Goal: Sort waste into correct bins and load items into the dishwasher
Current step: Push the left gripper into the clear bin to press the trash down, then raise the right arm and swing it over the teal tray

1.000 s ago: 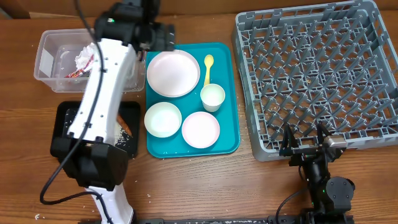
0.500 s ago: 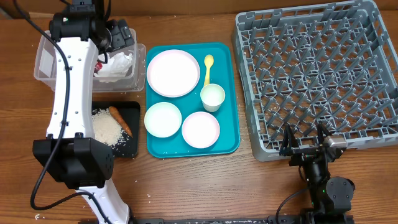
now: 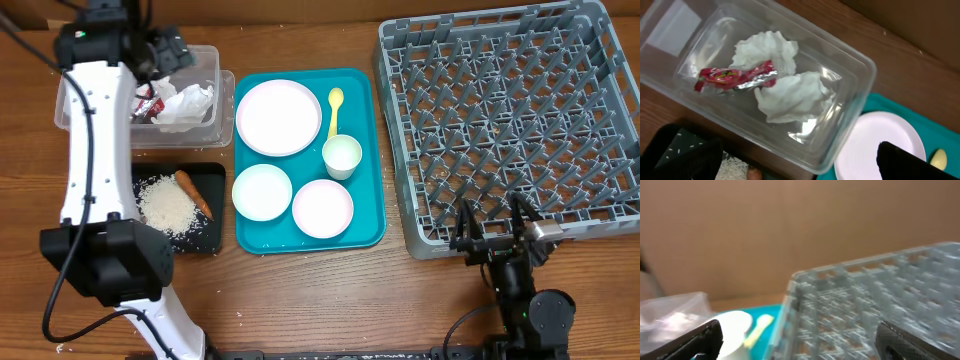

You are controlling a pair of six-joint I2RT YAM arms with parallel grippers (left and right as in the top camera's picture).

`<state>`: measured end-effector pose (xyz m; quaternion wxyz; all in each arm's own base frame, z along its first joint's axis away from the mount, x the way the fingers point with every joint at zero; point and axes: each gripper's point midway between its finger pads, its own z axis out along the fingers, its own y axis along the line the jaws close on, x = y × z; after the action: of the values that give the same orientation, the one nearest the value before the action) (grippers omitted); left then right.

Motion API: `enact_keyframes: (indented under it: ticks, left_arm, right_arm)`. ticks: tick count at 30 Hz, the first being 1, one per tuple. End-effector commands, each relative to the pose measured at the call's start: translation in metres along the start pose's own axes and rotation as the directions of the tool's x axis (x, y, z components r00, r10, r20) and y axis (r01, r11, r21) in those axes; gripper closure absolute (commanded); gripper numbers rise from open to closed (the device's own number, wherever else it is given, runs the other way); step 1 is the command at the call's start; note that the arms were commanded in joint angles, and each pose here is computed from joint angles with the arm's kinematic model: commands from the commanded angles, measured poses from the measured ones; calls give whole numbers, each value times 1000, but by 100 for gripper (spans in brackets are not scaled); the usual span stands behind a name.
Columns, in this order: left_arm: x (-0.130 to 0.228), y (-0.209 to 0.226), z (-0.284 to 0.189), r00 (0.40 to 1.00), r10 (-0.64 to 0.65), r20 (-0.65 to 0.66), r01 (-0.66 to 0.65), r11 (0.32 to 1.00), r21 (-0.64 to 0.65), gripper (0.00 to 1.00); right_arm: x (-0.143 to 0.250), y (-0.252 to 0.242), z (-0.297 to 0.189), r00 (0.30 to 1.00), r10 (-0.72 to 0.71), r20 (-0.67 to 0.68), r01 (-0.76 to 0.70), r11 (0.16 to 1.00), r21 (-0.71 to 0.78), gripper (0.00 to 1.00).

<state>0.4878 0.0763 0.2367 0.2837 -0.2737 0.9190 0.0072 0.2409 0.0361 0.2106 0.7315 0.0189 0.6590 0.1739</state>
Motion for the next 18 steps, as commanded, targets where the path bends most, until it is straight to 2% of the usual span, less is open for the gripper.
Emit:
enact_keyframes:
  ticks: [1,6,9,13,18]
  left_arm:
    - [-17,7,-11,995,-87,54,86,996,19,0]
    - [-33,3,-12,989,-99,113,94,994,48,0]
    - [-45,-2,-14,981,-115,159,104,992,76,0]
    - [-60,-8,-17,962,-175,208,153,981,118,0]
    - [-61,-8,-17,959,-194,209,171,977,124,0]
  right_arm:
    - [-3,41,-5,989,143,-34,-147,962,-230,0]
    - [-26,57,-11,973,228,17,-211,923,-323,0]
    - [-56,66,-19,953,283,107,-222,894,-389,0]
    - [-101,70,-36,895,354,272,-209,872,-443,0]
    - [-141,59,-55,801,376,466,-176,892,-417,0]
